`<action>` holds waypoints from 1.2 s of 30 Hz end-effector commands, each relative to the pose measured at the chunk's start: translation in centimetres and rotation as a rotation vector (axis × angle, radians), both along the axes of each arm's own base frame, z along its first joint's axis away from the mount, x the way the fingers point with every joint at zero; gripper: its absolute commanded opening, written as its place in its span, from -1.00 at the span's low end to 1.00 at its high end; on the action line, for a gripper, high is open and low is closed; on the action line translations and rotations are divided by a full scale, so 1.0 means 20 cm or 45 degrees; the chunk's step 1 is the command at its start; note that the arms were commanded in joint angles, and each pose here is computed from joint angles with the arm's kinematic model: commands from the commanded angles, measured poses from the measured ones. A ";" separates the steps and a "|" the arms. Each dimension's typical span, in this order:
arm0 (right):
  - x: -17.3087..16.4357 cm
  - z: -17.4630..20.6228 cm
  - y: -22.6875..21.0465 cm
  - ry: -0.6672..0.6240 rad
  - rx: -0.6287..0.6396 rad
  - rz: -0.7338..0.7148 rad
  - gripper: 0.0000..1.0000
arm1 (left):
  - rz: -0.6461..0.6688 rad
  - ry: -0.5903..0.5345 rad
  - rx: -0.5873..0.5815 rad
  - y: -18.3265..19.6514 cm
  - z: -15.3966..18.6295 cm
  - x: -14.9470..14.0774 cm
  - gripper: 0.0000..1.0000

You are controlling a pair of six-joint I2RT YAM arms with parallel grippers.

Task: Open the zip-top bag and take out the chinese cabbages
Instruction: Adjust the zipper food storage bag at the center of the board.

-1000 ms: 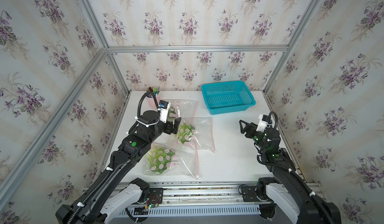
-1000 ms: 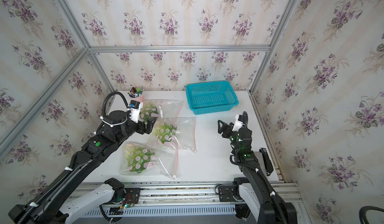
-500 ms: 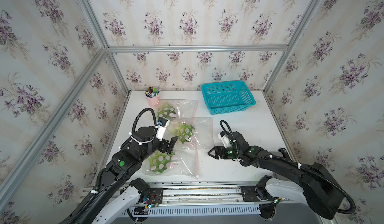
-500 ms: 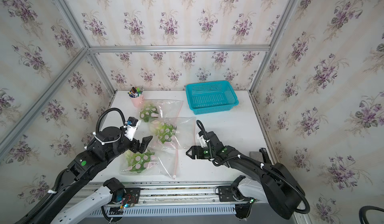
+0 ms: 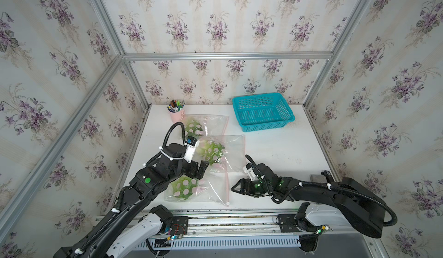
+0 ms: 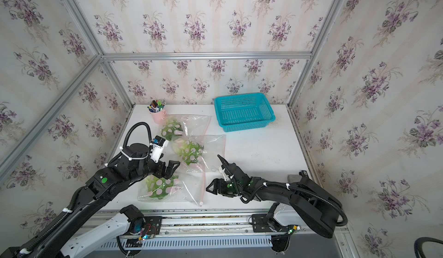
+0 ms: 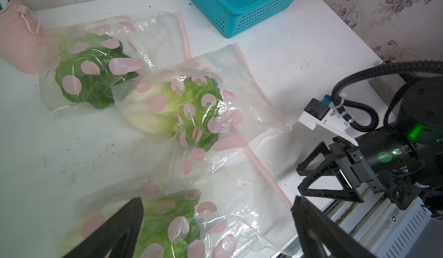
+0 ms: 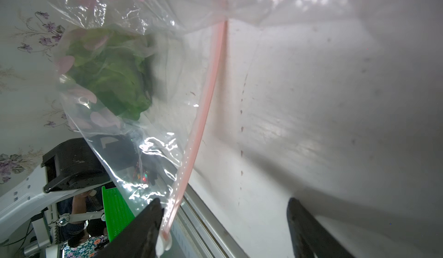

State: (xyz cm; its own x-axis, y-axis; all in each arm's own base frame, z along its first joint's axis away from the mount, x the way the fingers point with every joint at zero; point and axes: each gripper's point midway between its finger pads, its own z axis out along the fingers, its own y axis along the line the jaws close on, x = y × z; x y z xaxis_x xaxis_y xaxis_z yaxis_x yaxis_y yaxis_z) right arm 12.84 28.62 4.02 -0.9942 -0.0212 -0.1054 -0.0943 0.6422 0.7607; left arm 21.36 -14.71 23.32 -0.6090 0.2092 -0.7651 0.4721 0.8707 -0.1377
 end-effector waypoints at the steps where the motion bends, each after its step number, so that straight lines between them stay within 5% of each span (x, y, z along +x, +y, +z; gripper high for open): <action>1: 0.02 0.02 0.07 0.039 0.092 -0.032 0.50 | 0.027 0.014 -0.022 0.01 -0.01 -0.01 0.99; 20: 0.12 -0.09 0.24 0.073 0.103 -0.031 -0.18 | -0.111 -0.005 -0.086 -0.03 0.01 -0.11 0.99; 23: 0.14 -0.07 0.26 0.065 0.121 -0.025 -0.42 | -0.153 0.019 -0.106 -0.06 0.00 -0.13 0.99; 27: 0.18 -0.01 0.30 0.031 0.157 -0.030 -1.00 | -0.172 0.037 -0.112 -0.08 -0.01 -0.14 0.99; 36: 0.35 0.21 0.31 -0.048 0.071 -0.158 -1.00 | -0.254 -0.042 -0.151 -0.11 0.09 -0.16 0.99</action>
